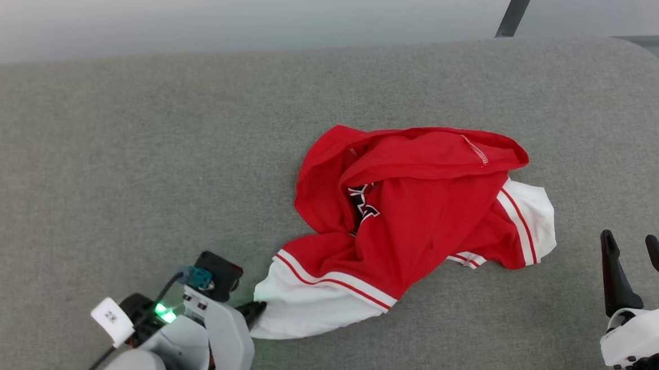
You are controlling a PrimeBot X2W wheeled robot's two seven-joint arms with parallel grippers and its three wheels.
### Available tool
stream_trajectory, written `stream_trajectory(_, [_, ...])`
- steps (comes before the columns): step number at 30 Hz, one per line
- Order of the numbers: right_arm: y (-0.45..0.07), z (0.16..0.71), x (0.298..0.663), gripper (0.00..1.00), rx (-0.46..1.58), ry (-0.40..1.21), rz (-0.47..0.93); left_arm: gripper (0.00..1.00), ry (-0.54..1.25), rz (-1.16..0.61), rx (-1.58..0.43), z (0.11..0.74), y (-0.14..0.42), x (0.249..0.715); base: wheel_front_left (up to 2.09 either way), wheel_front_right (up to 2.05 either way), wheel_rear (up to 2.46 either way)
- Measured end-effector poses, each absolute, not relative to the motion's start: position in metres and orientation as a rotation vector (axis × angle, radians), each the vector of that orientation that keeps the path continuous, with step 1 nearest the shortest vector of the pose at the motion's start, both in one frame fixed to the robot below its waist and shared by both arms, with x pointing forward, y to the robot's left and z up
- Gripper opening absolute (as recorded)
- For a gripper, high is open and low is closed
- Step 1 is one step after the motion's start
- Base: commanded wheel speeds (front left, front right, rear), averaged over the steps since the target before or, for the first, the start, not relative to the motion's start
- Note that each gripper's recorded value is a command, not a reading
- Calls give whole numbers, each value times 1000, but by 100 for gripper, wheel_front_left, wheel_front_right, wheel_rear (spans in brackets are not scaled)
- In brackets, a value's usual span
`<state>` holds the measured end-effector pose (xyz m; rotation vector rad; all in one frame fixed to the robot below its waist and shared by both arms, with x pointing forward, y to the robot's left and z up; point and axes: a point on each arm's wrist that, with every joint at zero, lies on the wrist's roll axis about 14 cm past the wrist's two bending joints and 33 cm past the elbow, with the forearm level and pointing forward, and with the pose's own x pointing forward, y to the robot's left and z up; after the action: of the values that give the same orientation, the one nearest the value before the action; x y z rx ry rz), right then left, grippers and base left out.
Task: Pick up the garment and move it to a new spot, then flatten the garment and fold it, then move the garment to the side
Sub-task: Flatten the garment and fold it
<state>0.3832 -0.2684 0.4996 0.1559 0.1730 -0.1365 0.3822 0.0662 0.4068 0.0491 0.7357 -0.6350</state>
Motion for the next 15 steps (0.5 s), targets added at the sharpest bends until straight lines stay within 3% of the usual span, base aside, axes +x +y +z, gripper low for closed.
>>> stream_trajectory(15, [-259, 502, 381, 100, 163, 170, -109, 0, 521, -482, 185, 503, 130, 422, 0, 0, 0])
